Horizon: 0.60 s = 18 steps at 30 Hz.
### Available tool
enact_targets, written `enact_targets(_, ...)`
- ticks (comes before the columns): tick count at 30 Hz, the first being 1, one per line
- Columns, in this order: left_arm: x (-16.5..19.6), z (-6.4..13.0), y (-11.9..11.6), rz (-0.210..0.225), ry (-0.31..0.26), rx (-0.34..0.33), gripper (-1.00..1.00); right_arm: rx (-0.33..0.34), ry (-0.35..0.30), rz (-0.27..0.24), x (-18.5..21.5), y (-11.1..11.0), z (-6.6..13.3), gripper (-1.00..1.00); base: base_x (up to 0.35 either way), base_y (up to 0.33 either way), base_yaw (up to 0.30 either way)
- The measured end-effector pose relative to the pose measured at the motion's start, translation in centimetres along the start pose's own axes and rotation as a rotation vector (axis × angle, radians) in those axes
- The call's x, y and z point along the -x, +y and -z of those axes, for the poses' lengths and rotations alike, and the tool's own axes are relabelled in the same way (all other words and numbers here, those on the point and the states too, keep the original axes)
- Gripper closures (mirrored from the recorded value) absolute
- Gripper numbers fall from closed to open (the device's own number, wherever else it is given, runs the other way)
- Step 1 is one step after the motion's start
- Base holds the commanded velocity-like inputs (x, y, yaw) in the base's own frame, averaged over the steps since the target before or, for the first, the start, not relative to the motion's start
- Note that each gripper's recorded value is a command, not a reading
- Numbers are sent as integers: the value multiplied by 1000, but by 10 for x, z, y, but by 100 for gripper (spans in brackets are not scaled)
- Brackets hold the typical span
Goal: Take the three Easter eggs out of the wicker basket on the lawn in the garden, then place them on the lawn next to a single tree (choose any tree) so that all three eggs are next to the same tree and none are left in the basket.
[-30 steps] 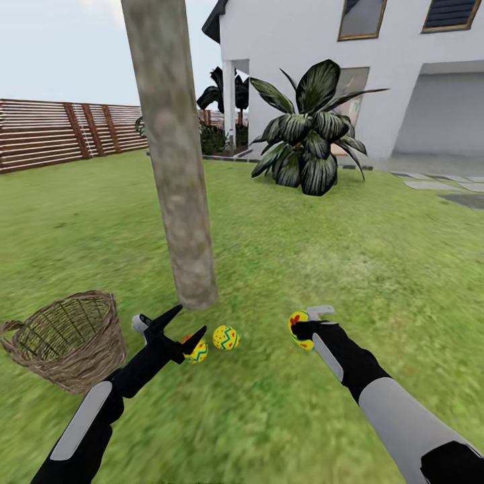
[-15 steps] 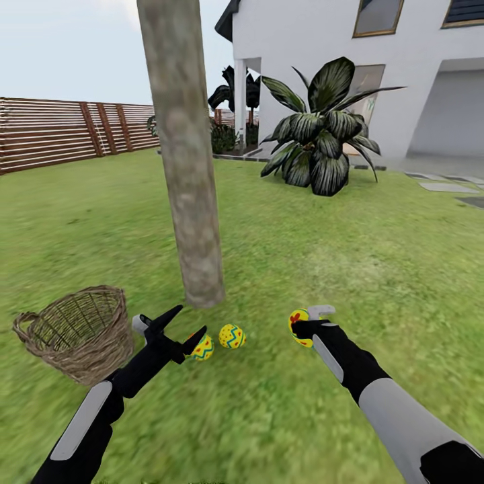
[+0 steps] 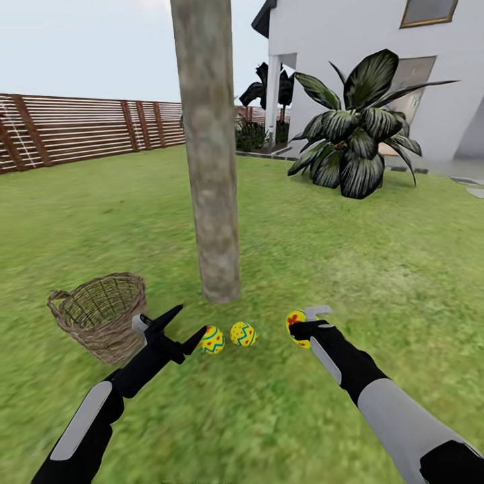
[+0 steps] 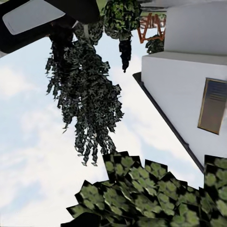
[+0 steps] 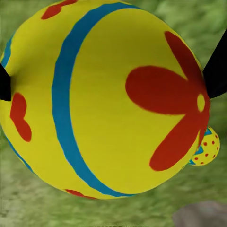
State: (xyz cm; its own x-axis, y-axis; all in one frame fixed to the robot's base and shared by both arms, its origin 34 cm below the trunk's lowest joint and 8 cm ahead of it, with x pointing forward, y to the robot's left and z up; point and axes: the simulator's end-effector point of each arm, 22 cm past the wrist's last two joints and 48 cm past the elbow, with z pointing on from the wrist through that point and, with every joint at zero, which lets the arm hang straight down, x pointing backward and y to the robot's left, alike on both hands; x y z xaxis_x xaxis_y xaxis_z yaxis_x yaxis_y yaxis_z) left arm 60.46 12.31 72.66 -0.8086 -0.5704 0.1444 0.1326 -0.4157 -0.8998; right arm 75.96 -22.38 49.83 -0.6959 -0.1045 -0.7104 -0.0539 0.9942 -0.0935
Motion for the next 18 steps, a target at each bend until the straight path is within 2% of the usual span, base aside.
enact_targets(18,2,1,5,7,-4,6,-100,2,11,-1,-6,1,-4,100,71,-179,269)
